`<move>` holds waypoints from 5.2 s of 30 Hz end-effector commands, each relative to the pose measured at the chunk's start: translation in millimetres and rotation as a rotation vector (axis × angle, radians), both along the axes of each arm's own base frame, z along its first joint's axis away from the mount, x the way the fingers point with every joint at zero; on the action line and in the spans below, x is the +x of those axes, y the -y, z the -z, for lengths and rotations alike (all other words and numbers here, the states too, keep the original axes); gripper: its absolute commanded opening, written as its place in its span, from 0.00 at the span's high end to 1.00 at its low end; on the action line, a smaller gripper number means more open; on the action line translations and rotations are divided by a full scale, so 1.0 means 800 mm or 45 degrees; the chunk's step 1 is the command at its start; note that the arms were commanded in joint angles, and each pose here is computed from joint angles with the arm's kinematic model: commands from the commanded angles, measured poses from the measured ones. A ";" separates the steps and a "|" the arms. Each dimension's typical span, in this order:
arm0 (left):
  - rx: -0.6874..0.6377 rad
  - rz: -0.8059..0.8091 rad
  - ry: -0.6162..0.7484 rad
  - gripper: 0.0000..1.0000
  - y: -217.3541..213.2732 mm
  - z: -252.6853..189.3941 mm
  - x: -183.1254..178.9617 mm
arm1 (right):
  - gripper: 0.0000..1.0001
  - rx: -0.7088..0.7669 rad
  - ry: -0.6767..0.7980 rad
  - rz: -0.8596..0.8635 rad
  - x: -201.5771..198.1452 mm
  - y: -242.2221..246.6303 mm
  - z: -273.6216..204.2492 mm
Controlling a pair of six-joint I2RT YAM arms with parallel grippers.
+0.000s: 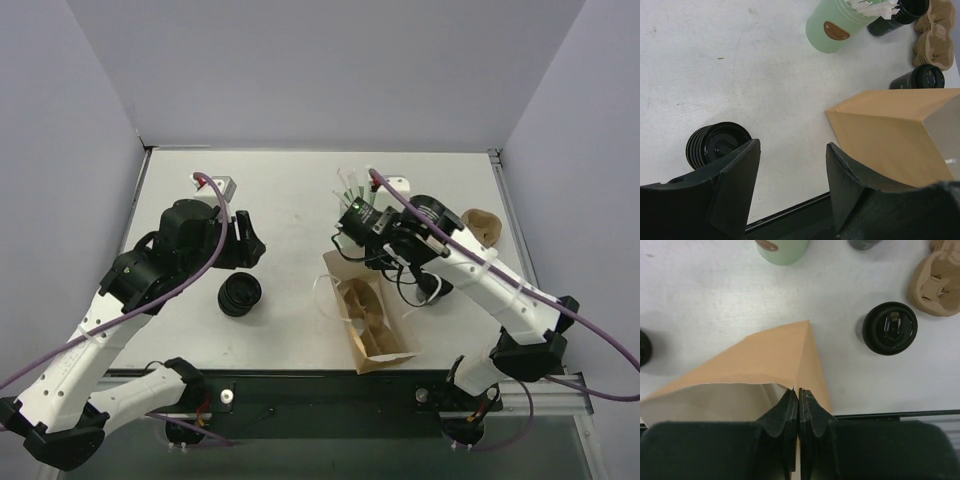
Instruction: Pack the takeout coffee
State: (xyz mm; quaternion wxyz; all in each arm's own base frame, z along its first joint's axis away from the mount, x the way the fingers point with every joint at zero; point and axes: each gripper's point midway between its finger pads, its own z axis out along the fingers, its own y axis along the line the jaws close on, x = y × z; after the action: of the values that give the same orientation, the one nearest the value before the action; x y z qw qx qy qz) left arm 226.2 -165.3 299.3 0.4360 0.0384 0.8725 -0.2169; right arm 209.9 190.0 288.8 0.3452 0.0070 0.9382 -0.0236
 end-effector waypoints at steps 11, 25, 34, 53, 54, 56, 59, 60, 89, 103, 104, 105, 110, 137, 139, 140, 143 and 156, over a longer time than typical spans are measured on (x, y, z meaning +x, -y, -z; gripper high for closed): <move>-0.096 0.042 -0.080 0.37 0.011 -0.037 -0.020 | 1.00 0.126 -0.011 0.086 0.012 0.003 0.012; -0.483 0.210 -0.359 0.39 0.110 -0.054 -0.091 | 0.50 0.320 -0.089 0.174 0.044 0.022 0.023; -0.377 0.231 -0.380 0.38 0.157 -0.049 -0.095 | 0.44 0.378 -0.167 0.018 0.006 0.067 -0.003; -0.464 0.099 -0.295 0.33 0.185 -0.080 -0.085 | 0.44 0.374 -0.299 -0.095 -0.023 0.079 0.001; -0.450 0.099 -0.299 0.33 0.187 -0.079 -0.087 | 0.47 0.369 -0.316 -0.092 -0.025 0.080 0.009; -0.455 0.095 -0.303 0.33 0.191 -0.078 -0.088 | 0.51 0.361 -0.330 -0.104 -0.027 0.080 0.030; -0.446 0.104 -0.310 0.33 0.200 -0.072 -0.092 | 0.55 0.360 -0.328 -0.111 -0.028 0.081 0.046; -0.411 0.085 -0.312 0.35 0.199 -0.064 -0.089 | 0.57 0.366 -0.336 -0.121 -0.029 0.079 0.048; -0.361 0.091 -0.152 1.00 0.167 -0.092 -0.059 | 1.00 0.602 -0.181 0.035 0.016 0.019 0.028; -0.437 0.091 -0.086 1.00 0.156 -0.141 -0.044 | 1.00 0.629 -0.112 -0.010 0.021 0.021 0.006; -0.426 0.088 -0.106 1.00 0.154 -0.132 -0.048 | 1.00 0.626 -0.135 -0.002 0.016 0.023 0.016; -0.350 0.078 -0.178 1.00 0.155 -0.086 -0.050 | 1.00 0.607 -0.166 0.004 0.011 0.024 0.032; -0.347 0.093 -0.274 1.00 0.159 -0.034 -0.060 | 1.00 0.544 -0.287 0.017 -0.003 0.030 0.096; -0.400 0.438 0.166 1.00 0.180 -0.141 -0.070 | 1.00 0.648 0.098 -0.233 0.022 -0.005 -0.008; -0.437 0.515 0.186 1.00 0.181 -0.099 -0.086 | 1.00 0.615 0.187 -0.318 0.024 -0.010 0.003; -0.451 0.528 0.185 1.00 0.180 -0.089 -0.090 | 1.00 0.606 0.184 -0.328 0.017 -0.005 0.023; -0.473 0.554 0.127 1.00 0.178 -0.064 -0.102 | 1.00 0.608 0.282 -0.388 0.014 -0.005 0.016; -0.344 0.480 0.130 1.00 0.167 -0.064 -0.085 | 1.00 0.594 0.193 -0.151 0.016 0.013 -0.007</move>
State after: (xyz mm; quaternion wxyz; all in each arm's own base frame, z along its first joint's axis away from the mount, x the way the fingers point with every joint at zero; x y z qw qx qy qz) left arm 146.3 -307.0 340.1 0.3983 0.1625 0.7965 -0.4248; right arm 221.1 185.2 296.3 0.4131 -0.0248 0.8824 0.2239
